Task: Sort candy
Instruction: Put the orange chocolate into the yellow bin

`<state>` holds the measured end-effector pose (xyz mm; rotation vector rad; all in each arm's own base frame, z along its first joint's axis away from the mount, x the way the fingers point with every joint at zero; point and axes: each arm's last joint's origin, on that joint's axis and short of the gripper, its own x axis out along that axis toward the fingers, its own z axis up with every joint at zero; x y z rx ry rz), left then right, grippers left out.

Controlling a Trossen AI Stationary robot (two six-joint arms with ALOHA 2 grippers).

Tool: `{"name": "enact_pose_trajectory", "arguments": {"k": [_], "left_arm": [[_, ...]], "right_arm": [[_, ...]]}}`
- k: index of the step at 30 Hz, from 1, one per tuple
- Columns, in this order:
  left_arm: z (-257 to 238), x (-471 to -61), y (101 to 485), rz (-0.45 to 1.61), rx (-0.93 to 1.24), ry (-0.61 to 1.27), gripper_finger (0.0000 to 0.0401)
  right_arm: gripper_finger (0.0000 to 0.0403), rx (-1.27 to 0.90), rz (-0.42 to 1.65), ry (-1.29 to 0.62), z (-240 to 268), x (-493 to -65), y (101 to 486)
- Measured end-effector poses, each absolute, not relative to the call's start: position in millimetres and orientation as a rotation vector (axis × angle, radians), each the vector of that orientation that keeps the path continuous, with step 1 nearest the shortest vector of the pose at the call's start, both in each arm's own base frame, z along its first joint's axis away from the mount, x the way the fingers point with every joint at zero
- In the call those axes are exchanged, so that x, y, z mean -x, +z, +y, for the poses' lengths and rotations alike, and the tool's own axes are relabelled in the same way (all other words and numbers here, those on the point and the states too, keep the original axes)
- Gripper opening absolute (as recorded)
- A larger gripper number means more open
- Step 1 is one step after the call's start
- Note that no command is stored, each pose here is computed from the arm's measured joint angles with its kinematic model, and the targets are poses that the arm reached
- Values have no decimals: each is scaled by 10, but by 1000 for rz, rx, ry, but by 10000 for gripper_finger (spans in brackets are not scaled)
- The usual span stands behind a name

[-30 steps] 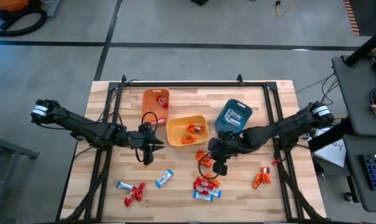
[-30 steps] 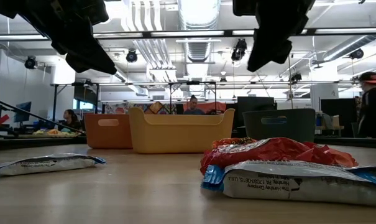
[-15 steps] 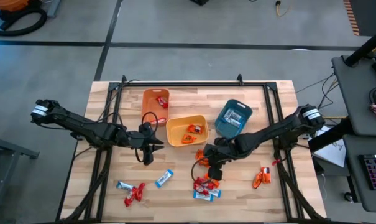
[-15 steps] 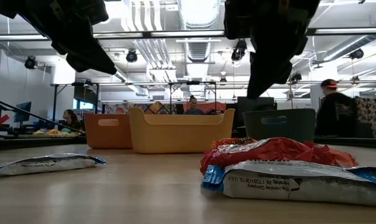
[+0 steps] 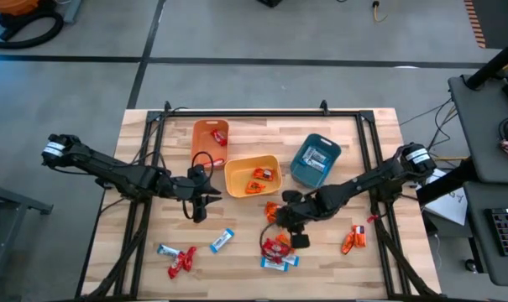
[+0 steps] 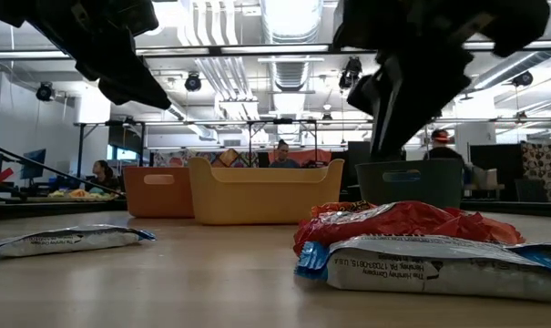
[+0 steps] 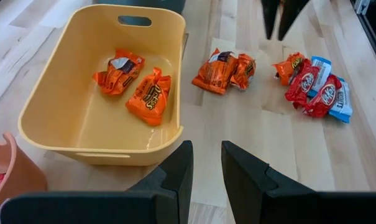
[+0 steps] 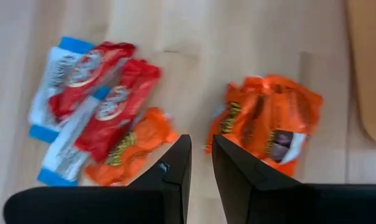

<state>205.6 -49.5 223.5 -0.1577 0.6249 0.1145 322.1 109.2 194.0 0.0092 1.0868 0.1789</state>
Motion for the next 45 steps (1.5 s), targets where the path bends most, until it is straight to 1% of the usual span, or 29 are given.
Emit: {"name": "enact_pose_trajectory", "arguments": {"k": [8, 11, 15, 20, 24, 28, 32, 45], "left_arm": [[-495, -2055, 2235, 625, 152, 114, 68], [-495, -2055, 2235, 625, 152, 115, 68], [-494, -2055, 2234, 625, 152, 116, 68], [-494, -2055, 2234, 625, 152, 116, 68], [-494, -2055, 2234, 625, 152, 116, 68], [-494, -2055, 2234, 625, 152, 117, 68], [-494, -2055, 2234, 624, 152, 117, 68], [-494, -2055, 2235, 624, 152, 117, 68]], "right_arm": [[58, -23, 1094, 124, 1086, -3238, 1892], [58, 50, 1068, 53, 1060, -3247, 1895], [58, 93, 1058, 43, 1054, -3252, 1893], [58, 11, 1034, 5, 1062, -3282, 1890], [58, 56, 984, -98, 1035, -3302, 1904], [58, 34, 987, -86, 1040, -3306, 1901], [58, 68, 960, -143, 1025, -3313, 1909], [58, 65, 951, -156, 1022, -3320, 1912]]}}
